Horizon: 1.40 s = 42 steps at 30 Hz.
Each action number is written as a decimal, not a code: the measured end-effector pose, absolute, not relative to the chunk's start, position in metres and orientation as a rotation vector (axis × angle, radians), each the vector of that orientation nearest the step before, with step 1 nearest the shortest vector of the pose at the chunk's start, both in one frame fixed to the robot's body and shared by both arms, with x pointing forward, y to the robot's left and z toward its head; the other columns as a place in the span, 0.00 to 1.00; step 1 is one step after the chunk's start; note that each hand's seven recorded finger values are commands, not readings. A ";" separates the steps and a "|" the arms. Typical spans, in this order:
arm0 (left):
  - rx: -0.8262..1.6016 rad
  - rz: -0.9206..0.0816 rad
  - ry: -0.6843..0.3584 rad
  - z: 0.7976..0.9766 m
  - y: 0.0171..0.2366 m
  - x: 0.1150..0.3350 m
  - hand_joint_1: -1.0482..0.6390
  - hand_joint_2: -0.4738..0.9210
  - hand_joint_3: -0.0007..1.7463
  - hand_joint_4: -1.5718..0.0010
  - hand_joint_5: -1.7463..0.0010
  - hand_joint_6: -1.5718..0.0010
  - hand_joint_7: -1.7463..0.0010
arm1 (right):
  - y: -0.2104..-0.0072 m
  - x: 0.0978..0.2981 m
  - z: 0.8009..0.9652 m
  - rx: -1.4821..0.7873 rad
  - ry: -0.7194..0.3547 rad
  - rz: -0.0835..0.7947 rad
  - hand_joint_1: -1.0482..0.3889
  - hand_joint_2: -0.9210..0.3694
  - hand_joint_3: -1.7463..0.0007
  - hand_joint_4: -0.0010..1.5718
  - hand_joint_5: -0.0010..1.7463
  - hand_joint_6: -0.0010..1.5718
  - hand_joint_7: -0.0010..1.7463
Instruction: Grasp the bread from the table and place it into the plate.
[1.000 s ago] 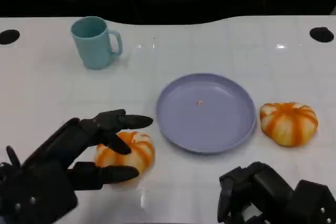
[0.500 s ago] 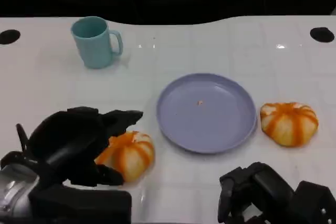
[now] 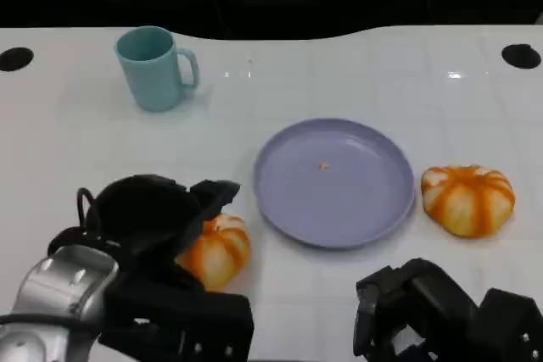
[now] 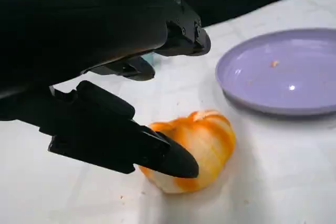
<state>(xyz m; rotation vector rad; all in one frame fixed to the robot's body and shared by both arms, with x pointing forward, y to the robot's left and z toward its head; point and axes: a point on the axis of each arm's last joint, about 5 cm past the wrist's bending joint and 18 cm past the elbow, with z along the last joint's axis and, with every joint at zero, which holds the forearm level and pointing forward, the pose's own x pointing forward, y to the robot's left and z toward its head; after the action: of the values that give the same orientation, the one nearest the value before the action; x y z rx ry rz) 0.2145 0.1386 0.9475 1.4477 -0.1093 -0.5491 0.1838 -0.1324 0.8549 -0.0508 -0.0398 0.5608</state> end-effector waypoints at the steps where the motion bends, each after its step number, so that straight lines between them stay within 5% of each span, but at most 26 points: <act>1: 1.452 -0.562 -0.094 0.945 0.137 0.216 0.25 0.92 0.00 0.79 0.96 0.89 1.00 | -0.132 0.184 0.855 -0.051 -0.041 0.560 0.00 0.60 0.24 0.99 0.73 1.00 0.62; 14: 1.490 -0.629 0.006 0.921 0.124 0.236 0.28 0.95 0.01 0.76 0.97 0.88 1.00 | -0.133 0.184 0.855 -0.050 -0.035 0.558 0.00 0.63 0.21 0.98 0.74 1.00 0.62; 19: 1.469 -0.607 0.027 0.906 0.122 0.241 0.34 0.99 0.01 0.66 0.92 0.82 0.98 | -0.133 0.184 0.855 -0.048 -0.035 0.559 0.00 0.61 0.23 0.99 0.74 1.00 0.61; 20: 1.465 -0.605 0.022 0.903 0.122 0.243 0.35 0.99 0.02 0.61 0.89 0.79 0.97 | -0.134 0.184 0.854 -0.046 -0.034 0.560 0.00 0.61 0.24 0.99 0.74 1.00 0.61; 23: 1.457 -0.584 -0.006 0.899 0.122 0.247 0.40 1.00 0.04 0.66 0.26 0.60 0.97 | -0.134 0.184 0.854 -0.044 -0.031 0.563 0.00 0.61 0.24 0.99 0.73 1.00 0.61; 24: 1.457 -0.577 -0.020 0.897 0.122 0.248 0.41 1.00 0.06 0.65 0.19 0.55 0.96 | -0.134 0.184 0.854 -0.045 -0.031 0.562 0.00 0.61 0.24 0.99 0.73 1.00 0.61; 26: 1.456 -0.564 -0.046 0.895 0.122 0.250 0.43 1.00 0.08 0.62 0.17 0.46 0.95 | -0.134 0.184 0.854 -0.045 -0.032 0.562 0.00 0.60 0.24 0.99 0.73 1.00 0.61; 30: 1.417 -0.544 -0.081 0.891 0.124 0.253 0.45 0.99 0.16 0.49 0.27 0.26 0.93 | -0.134 0.184 0.854 -0.041 -0.033 0.565 0.00 0.60 0.25 0.98 0.74 1.00 0.60; 33: 1.379 -0.522 -0.114 0.887 0.127 0.253 0.45 1.00 0.11 0.48 0.15 0.21 0.93 | -0.135 0.184 0.854 -0.040 -0.033 0.564 0.00 0.60 0.25 0.98 0.74 1.00 0.60; 36: 1.368 -0.494 -0.161 0.883 0.129 0.252 0.44 1.00 0.17 0.54 0.02 0.40 0.51 | -0.135 0.184 0.854 -0.041 -0.033 0.564 0.00 0.59 0.26 0.98 0.74 1.00 0.59; 42: 1.361 -0.421 -0.242 0.877 0.133 0.248 0.44 0.99 0.25 0.53 0.00 0.52 0.30 | -0.135 0.183 0.854 -0.040 -0.032 0.568 0.00 0.59 0.27 0.98 0.74 1.00 0.59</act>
<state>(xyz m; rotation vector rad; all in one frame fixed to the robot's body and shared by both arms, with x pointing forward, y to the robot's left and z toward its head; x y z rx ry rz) 0.2476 0.1330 0.8771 1.3609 -0.2423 -0.4215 0.1835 -0.1352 0.8539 -0.0400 -0.0324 0.5678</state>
